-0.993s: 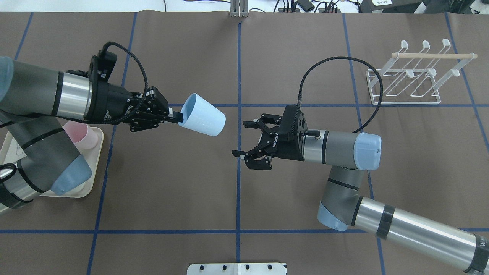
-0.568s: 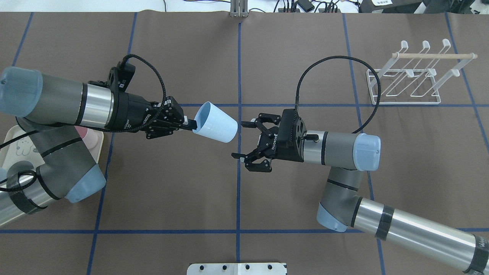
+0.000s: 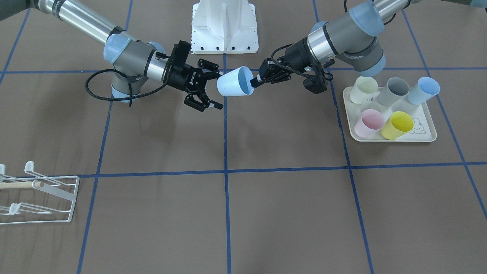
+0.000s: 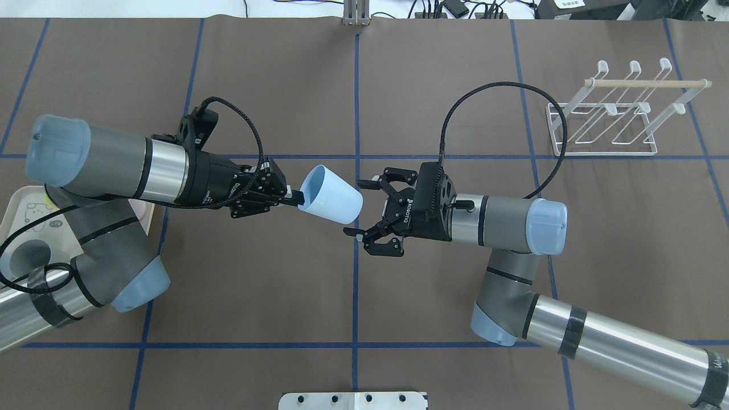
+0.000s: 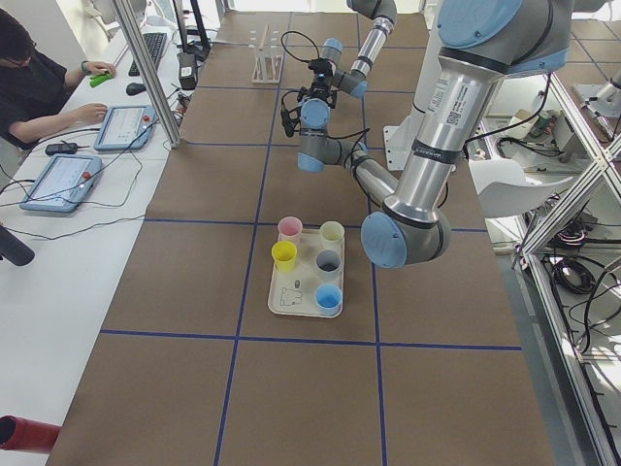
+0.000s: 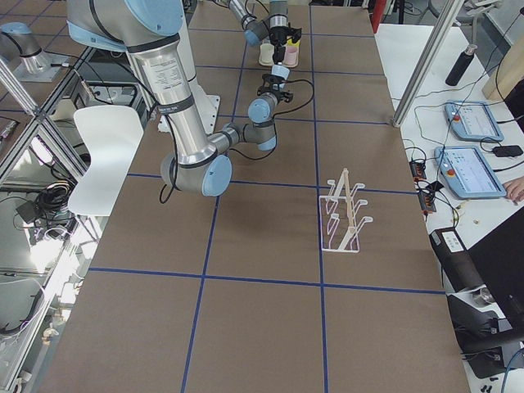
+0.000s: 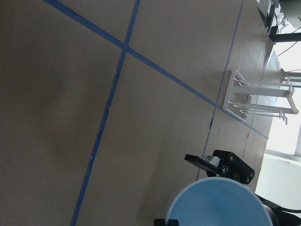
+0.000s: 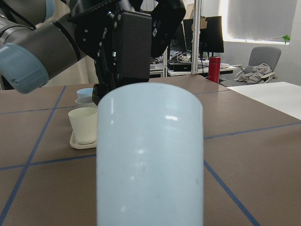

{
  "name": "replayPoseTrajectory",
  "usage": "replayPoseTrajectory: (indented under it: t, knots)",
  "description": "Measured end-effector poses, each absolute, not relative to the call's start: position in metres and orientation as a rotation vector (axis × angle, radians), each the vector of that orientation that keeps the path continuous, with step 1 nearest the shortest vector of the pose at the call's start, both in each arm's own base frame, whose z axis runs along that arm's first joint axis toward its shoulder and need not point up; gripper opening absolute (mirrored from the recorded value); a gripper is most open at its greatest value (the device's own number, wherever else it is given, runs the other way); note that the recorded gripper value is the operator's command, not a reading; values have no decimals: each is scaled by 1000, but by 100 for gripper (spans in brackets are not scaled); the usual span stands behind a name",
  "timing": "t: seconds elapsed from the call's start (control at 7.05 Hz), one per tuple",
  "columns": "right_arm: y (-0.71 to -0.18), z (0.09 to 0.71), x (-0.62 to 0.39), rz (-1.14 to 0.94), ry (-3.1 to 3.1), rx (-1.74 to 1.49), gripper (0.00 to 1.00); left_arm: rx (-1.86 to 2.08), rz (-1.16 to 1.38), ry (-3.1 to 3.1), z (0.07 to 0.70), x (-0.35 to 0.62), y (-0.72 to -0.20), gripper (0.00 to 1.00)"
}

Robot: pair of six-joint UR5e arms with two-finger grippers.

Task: Transfer IKEA cup to right arm and place on rack

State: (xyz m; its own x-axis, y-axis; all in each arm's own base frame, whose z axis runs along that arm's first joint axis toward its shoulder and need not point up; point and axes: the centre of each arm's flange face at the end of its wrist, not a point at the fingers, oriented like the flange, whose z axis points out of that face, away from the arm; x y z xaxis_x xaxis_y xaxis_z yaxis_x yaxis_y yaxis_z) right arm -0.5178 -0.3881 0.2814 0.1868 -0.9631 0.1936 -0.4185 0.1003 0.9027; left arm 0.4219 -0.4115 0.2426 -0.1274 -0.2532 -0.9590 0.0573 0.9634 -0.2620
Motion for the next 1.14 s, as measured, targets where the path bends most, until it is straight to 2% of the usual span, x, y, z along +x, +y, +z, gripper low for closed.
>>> replayPoseTrajectory:
  t: [0.43,0.57,0.85,0.99,1.14]
  knots:
    - [-386,279,-519,-701,-1399,1483,92,-153,-273,1673,245,432,-410,0]
    - [-385,279,-519,-701,-1401,1483,86,-155,-273,1671,245,434,-410,0]
    - [-384,278,-520,-701,-1405,1481,62,-160,-273,1666,247,437,-408,0]
    - [-383,278,-521,-700,-1407,1479,56,-160,-273,1665,247,437,-408,0]
    - [-382,278,-521,-700,-1409,1477,55,-160,-272,1664,248,437,-408,0]
